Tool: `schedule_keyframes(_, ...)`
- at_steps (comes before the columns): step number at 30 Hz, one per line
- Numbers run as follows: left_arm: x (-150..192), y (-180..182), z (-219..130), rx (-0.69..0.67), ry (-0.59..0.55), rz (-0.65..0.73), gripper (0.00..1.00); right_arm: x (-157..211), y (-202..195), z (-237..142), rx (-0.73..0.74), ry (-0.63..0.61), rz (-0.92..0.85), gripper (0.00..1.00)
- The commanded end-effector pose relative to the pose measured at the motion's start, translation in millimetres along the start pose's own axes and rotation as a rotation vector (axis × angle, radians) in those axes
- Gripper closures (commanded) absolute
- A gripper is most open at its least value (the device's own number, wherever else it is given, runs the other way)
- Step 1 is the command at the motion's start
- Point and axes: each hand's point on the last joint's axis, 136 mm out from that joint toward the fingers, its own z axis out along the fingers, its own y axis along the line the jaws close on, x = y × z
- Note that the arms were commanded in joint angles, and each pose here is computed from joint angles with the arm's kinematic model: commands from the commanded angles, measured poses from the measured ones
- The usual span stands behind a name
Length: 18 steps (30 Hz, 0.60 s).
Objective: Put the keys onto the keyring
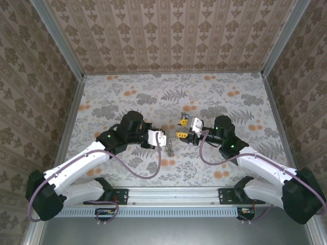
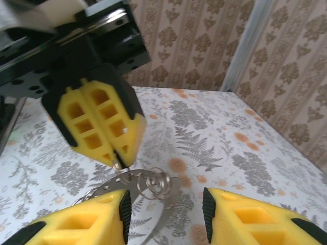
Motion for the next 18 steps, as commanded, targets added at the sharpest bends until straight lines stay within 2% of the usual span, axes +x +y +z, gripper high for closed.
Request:
schedule_keyframes(1, -9.4, 11.6, -5.8, -0.063, -0.028, 0.098, 1.0, -7.7, -19.9, -3.3, 0.075, -0.031, 0.006, 0.55)
schedule_keyframes(3, -10.0, 11.7, -5.1, -0.067, -0.035, 0.103, 1.0, -3.7, -31.3, -6.3, 0.121, -0.017, 0.016, 0.55)
schedule_keyframes(5, -9.5, 11.2, -4.6, -0.066, -0.034, 0.106, 1.0, 7.1, -56.7, -10.8, 0.256, 0.037, 0.073, 0.53)
schedule_keyframes(7, -8.8, 11.4, -4.4, -0.069, -0.032, 0.107, 1.0, 26.5, -101.5, -25.8, 0.521, 0.129, 0.247, 0.43)
schedule_keyframes(10, -7.1, 12.8, -3.9, -0.079, -0.026, 0.101, 1.0, 58.8, -140.2, -43.8, 0.758, 0.284, 0.516, 0.43)
schedule_keyframes(13, -3.8, 10.9, -3.5, -0.062, -0.017, 0.082, 1.0, 91.7, -152.1, -42.4, 0.828, 0.43, 0.785, 0.47)
schedule_keyframes(15, 1.7, 10.3, -5.4, -0.05, -0.007, 0.045, 1.0, 113.0, -148.9, -27.4, 0.796, 0.524, 0.873, 0.51)
schedule_keyframes(18, 10.1, 10.6, -13.1, -0.038, 0.001, -0.014, 1.0, 141.6, -147.1, -12.8, 0.814, 0.595, 1.015, 0.56)
